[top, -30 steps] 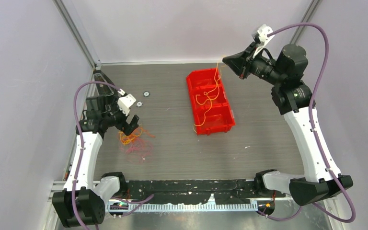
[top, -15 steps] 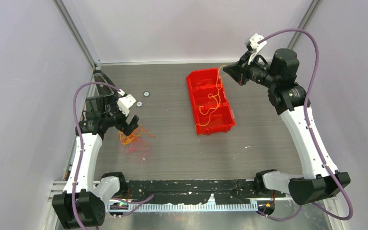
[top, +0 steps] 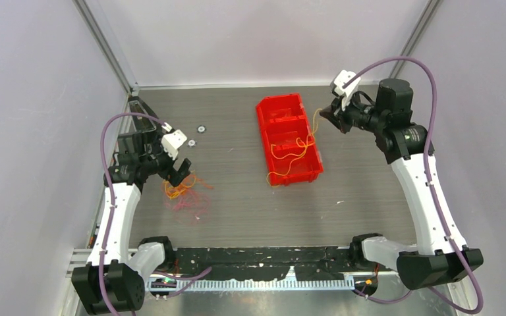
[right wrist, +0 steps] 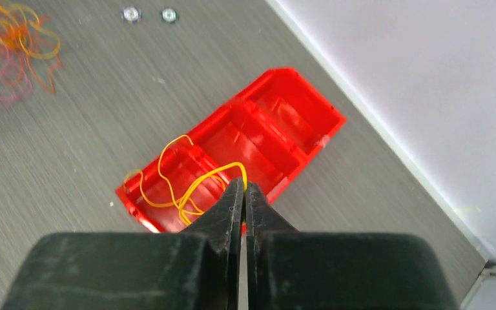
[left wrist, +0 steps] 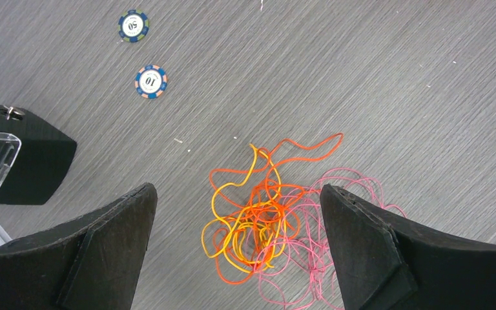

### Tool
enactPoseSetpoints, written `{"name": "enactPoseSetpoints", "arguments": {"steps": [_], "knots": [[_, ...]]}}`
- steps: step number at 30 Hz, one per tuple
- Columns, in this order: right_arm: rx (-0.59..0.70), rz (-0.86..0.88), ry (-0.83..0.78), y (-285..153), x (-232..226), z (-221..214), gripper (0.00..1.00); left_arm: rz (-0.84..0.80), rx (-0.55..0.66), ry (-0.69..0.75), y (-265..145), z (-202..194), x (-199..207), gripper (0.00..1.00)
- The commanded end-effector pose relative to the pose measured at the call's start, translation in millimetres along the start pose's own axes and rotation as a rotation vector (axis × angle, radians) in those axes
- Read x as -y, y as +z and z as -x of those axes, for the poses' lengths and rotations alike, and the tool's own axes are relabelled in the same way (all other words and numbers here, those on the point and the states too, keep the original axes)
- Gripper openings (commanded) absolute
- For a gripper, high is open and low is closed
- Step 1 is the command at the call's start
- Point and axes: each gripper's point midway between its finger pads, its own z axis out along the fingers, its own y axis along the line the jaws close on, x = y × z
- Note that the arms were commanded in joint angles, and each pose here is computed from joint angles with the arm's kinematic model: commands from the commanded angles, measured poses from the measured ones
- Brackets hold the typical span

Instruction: Untangle the cables

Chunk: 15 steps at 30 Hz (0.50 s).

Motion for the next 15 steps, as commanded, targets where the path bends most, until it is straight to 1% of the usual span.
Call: {"name": "enactPoseSetpoints", "arguments": {"steps": [1, 7, 15], "knots": [[-0.078, 0.055, -0.09, -3.0, -9.8, -32.9, 0.05, 0.005, 0.035, 0.024, -1.8, 10.8, -2.9, 0.99], [-0.11, 0.149, 0.008, 25.1, -30.7, -58.6, 0.05, 0.008, 0.026, 0.019, -1.7, 9.2, -3.3, 1.0], [-0.162, 0.256, 0.096, 81.0, -69.0, -92.7, 0.05, -0.002, 0.024, 0.003, -1.7, 6.9, 0.5, 1.0]]}}
